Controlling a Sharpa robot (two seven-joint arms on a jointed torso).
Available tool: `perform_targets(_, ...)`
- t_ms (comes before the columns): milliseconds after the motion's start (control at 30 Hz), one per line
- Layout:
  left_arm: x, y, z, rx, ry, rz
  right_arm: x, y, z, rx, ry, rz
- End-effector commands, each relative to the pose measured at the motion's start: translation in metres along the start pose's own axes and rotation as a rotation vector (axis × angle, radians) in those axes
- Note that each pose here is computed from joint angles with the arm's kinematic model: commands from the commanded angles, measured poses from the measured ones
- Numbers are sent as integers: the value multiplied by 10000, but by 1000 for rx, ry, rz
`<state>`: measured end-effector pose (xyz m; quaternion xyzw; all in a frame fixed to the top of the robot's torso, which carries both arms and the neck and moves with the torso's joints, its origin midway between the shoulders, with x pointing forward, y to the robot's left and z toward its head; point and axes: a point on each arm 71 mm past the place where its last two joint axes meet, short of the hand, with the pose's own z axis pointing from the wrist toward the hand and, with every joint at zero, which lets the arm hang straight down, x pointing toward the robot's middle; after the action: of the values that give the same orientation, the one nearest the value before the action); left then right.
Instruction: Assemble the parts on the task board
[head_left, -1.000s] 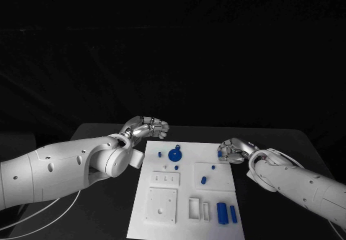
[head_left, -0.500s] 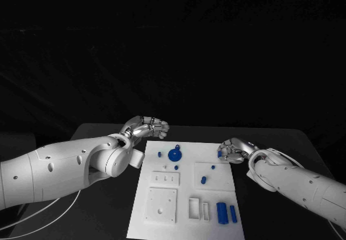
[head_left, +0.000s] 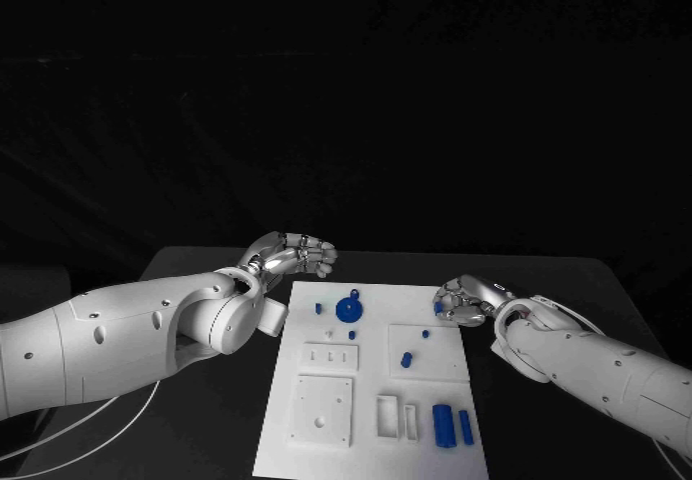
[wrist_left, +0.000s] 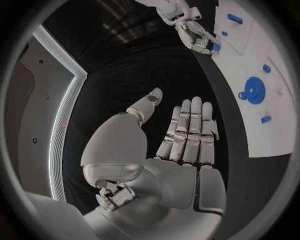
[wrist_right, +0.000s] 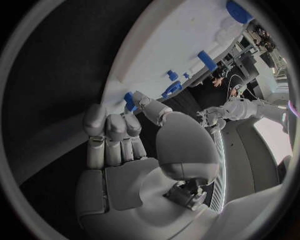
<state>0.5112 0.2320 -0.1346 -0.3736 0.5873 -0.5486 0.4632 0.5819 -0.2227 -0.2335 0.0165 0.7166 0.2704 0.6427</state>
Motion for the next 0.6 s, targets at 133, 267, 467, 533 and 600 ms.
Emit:
perform_targets(133, 22, -19, -2, 12, 17, -2, 3, 18, 3, 2, -10, -25)
perform_targets(267, 21, -19, -1, 12, 17, -2, -6, 18, 2, 3, -23, -35)
perform_targets(467, 25, -17, -1, 9, 22, 0, -3, 52, 5, -1, -35, -45)
perform_targets(533, 29, -16, 0, 8, 24, 3, -2, 67, 5, -4, -39, -48)
perform_targets(600, 33, -14, 1, 6, 29, 8, -4, 79, 4, -3, -46, -54)
